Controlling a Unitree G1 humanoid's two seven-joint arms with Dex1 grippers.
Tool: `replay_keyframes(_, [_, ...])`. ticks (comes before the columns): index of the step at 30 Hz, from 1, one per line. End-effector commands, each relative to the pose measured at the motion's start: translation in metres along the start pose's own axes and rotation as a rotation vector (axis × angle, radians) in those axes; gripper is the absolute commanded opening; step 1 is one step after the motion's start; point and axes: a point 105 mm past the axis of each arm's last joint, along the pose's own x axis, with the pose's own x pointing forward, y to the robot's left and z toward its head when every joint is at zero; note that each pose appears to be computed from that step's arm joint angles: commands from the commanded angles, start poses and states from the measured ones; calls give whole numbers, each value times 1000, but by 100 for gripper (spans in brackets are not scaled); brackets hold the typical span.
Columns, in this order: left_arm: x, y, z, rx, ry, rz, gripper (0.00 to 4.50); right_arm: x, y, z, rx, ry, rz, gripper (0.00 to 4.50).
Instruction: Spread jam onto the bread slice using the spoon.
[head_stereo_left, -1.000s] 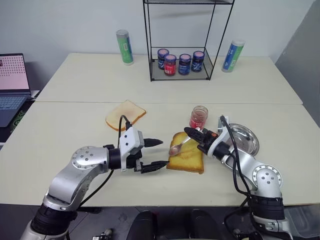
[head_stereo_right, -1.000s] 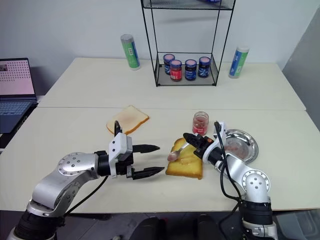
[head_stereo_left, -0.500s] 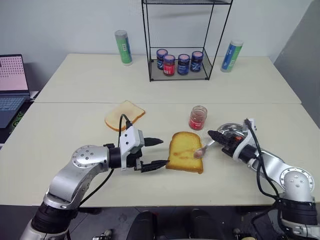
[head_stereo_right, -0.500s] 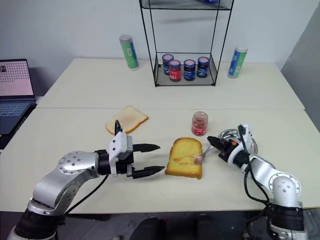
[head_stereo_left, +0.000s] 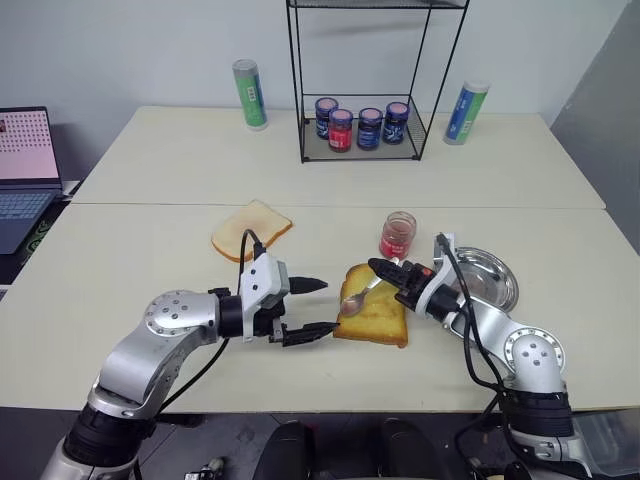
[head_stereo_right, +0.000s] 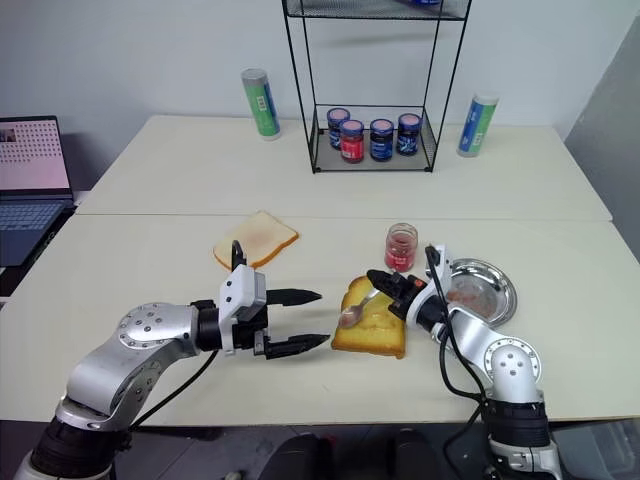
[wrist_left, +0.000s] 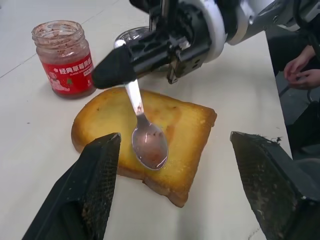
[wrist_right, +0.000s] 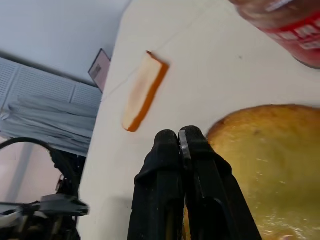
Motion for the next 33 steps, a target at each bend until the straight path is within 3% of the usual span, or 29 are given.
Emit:
replay_keyframes(1, [-3, -2, 11, 43, -23, 8, 366, -11, -5, 14, -30, -45, 0, 3])
replay_keyframes(13, [-2, 3, 11, 44, -28, 13, 366, -52, -10, 23, -122, 18, 5, 3])
replay_keyframes(25, [-3, 7, 14, 50, -30, 28, 366, -18, 32, 53, -71, -109, 104, 3])
replay_keyframes(33, [5, 7, 53, 126, -78, -51, 366, -50, 27, 94, -111, -246, 49, 3])
